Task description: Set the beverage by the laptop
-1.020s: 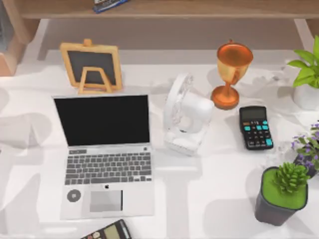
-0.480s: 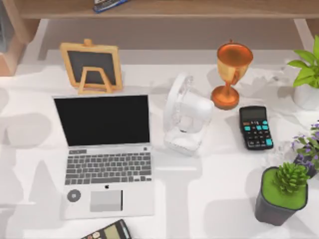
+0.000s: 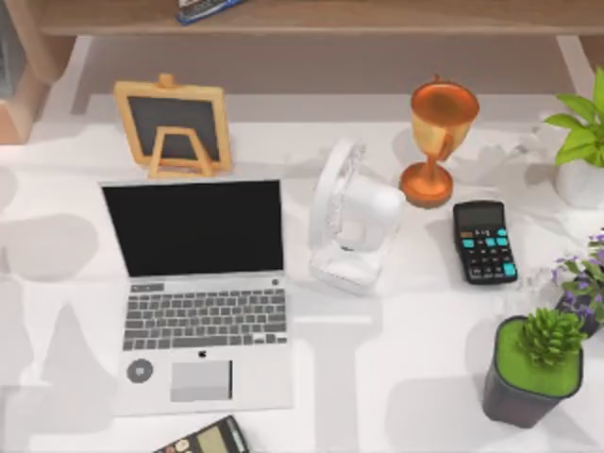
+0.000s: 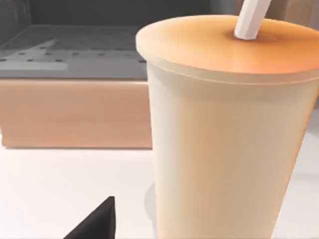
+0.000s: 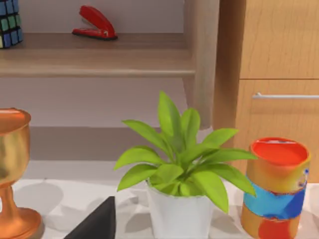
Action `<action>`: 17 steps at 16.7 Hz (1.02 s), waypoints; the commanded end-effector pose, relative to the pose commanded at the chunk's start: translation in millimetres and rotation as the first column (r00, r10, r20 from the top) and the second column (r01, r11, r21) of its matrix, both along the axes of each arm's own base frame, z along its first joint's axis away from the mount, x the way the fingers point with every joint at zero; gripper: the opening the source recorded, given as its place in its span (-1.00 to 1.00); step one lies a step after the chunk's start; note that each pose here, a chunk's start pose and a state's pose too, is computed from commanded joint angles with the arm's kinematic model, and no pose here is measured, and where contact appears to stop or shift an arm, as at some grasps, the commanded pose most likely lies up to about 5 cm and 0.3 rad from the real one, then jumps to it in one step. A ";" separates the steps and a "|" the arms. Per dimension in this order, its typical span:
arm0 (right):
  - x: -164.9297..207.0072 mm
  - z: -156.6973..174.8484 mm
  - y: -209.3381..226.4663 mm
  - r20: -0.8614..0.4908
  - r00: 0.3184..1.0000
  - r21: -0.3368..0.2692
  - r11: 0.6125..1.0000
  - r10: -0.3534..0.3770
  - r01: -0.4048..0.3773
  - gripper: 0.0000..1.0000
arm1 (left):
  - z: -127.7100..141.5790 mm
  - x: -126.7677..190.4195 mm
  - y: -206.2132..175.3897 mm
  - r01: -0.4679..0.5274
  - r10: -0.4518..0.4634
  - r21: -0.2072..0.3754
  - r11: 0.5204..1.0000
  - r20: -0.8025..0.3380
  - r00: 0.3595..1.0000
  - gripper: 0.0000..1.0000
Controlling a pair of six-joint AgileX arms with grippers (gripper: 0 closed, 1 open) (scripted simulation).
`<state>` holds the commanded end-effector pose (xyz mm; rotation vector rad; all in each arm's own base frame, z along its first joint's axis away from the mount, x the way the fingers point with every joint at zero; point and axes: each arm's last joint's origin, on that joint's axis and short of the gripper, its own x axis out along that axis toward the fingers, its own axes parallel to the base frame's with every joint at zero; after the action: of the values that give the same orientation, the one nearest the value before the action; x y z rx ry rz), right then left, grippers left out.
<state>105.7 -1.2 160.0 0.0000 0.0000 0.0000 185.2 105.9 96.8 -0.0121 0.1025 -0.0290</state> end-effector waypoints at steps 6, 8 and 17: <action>0.0 0.0 0.0 0.000 1.000 0.000 1.000 0.000 0.000 1.00 | -2.6 38.0 3.8 -0.002 0.002 0.003 1.000 0.004 1.000 1.00; 0.0 0.0 0.0 0.000 1.000 0.000 1.000 0.000 0.000 1.00 | -2.8 57.7 4.4 -0.002 0.002 0.007 1.000 0.014 1.000 1.00; 0.0 0.0 0.0 0.000 1.000 0.000 1.000 0.000 0.000 1.00 | -7.6 80.0 -0.8 -0.002 0.002 0.003 1.000 0.004 1.000 0.70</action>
<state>105.7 -1.2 160.0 0.0000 0.0000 0.0000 265.2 105.1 89.3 -0.0094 0.0989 -0.0266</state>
